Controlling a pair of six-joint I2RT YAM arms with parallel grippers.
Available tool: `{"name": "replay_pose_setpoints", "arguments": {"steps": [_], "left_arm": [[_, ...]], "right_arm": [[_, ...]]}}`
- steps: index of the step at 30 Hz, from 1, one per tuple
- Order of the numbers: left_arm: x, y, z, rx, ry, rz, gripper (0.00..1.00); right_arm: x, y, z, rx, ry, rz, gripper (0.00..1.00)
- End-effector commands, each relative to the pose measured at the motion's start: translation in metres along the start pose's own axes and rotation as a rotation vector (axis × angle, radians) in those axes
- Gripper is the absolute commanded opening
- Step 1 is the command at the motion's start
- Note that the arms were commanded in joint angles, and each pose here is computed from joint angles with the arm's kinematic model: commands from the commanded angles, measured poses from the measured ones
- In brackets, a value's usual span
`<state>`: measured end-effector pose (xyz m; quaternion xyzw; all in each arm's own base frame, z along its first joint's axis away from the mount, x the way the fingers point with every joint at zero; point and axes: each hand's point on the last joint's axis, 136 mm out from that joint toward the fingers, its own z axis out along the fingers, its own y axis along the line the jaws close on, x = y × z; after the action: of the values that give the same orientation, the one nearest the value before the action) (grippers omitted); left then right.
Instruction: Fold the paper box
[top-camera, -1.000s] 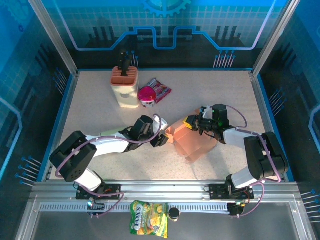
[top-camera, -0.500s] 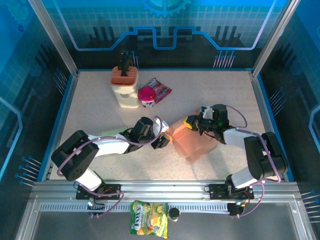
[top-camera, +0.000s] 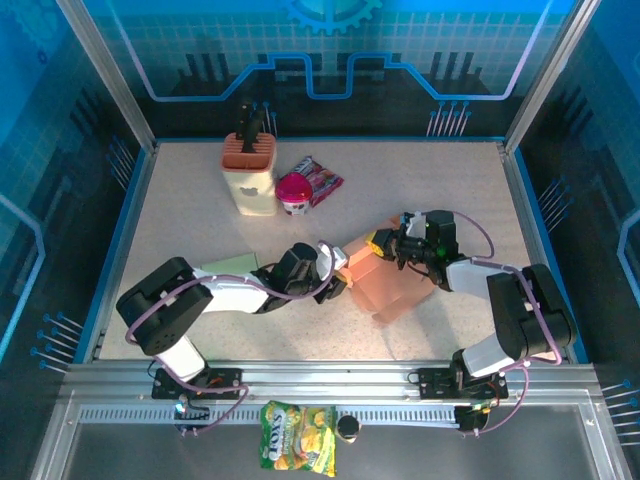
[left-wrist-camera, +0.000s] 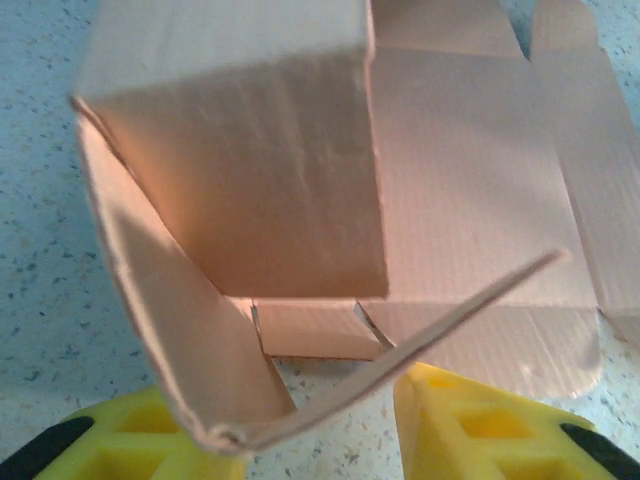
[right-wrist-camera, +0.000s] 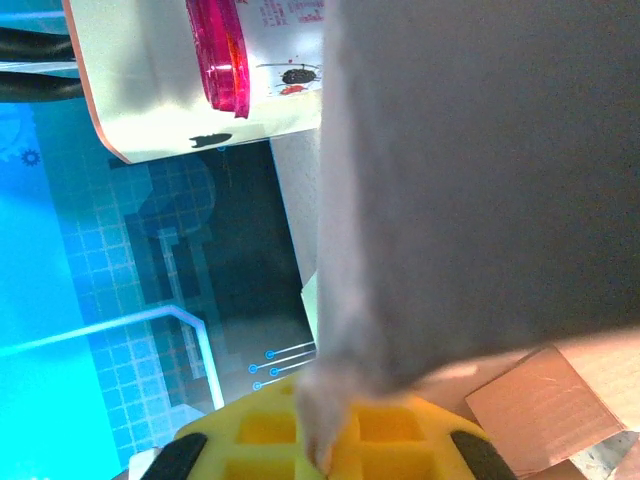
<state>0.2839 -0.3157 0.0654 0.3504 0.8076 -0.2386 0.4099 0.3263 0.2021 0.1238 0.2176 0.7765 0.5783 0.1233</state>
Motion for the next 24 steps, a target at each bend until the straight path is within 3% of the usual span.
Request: {"name": "replay_pose_setpoints", "arguments": {"steps": [1,24], "left_arm": [[-0.009,0.004,0.002,-0.039,-0.057,-0.023,0.36],[-0.011,0.024,0.013,-0.264,-0.110,-0.129,0.44]], "right_arm": [[0.003,0.001,0.004,-0.020,0.000,-0.008,0.00],[0.016,-0.022,0.014,-0.030,-0.063,0.003,0.00]]}}
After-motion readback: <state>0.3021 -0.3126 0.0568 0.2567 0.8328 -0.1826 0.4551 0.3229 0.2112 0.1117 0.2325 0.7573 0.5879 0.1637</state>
